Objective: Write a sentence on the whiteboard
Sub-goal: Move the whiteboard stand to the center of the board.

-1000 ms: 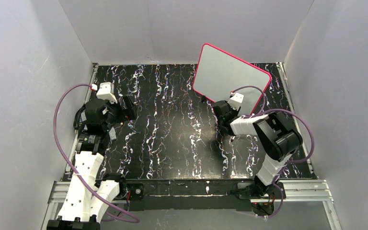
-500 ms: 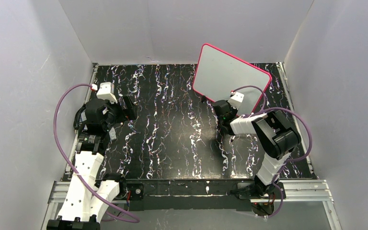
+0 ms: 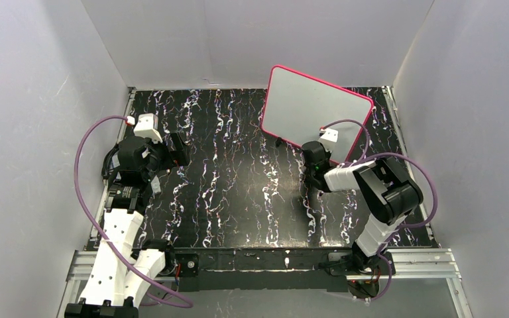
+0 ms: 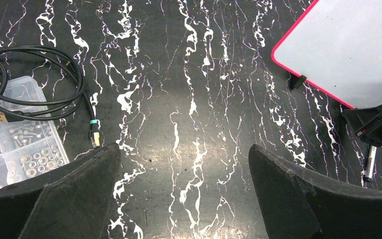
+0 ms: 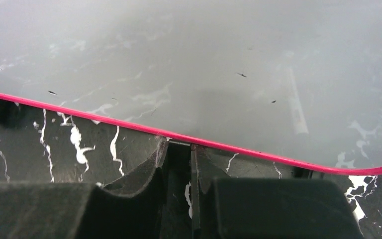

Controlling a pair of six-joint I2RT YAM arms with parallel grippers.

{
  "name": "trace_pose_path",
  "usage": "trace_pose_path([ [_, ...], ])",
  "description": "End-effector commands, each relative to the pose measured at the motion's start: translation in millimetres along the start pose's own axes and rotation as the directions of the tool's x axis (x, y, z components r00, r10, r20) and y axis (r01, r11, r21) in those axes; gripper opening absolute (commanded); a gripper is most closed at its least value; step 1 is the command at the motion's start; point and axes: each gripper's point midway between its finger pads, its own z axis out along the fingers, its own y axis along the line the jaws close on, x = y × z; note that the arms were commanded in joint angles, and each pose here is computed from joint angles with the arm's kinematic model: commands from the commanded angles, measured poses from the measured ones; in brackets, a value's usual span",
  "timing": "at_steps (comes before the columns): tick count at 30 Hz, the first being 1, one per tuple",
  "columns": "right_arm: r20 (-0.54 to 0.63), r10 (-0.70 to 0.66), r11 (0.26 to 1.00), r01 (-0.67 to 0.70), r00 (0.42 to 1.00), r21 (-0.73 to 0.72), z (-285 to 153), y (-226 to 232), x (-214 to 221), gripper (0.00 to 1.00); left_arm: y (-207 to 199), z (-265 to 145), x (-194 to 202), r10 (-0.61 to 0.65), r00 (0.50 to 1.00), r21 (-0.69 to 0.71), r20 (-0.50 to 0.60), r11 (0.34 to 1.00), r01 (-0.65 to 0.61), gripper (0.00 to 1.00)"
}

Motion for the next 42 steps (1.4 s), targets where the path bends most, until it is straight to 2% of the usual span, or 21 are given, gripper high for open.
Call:
trace_pose_path([
  [1, -0.113, -0.107, 0.972, 0.08, 0.988, -0.22, -20, 25, 30, 0.01, -3, 1, -2, 0.011, 1.0, 0.018, 0.011, 1.0, -0.012, 0.99],
  [10, -0.128, -0.239, 0.894, 0.166, 0.963, -0.417, -44, 45, 54, 0.01, -2, 1, -1, 0.012, 1.0, 0.013, 0.009, 1.0, -0.012, 0.99],
  [21, -0.047, -0.471, 0.708, 0.346, 0.881, -0.615, -83, 89, 80, 0.01, 3, -4, -2, 0.018, 1.0, -0.019, 0.026, 1.0, -0.017, 0.99],
  [29, -0.002, -0.565, 0.583, 0.398, 0.825, -0.708, -109, 106, 96, 0.01, 11, -12, -7, 0.024, 0.997, -0.064, 0.067, 0.998, -0.02, 0.99],
  [32, 0.013, -0.583, 0.56, 0.413, 0.812, -0.718, -114, 107, 100, 0.01, 11, -13, -8, 0.025, 0.997, -0.063, 0.078, 0.998, -0.02, 0.99],
  [37, 0.023, -0.591, 0.572, 0.438, 0.807, -0.694, -114, 105, 99, 0.01, 11, -13, -7, 0.025, 0.997, -0.063, 0.077, 0.998, -0.02, 0.99],
  [38, 0.023, -0.587, 0.578, 0.438, 0.81, -0.689, -114, 104, 98, 0.03, 11, -13, -7, 0.024, 0.997, -0.063, 0.077, 0.998, -0.019, 0.99],
  [42, 0.024, -0.557, 0.602, 0.424, 0.83, -0.676, -118, 100, 91, 0.3, 11, -13, -7, 0.025, 0.997, -0.063, 0.078, 0.998, -0.02, 0.99],
])
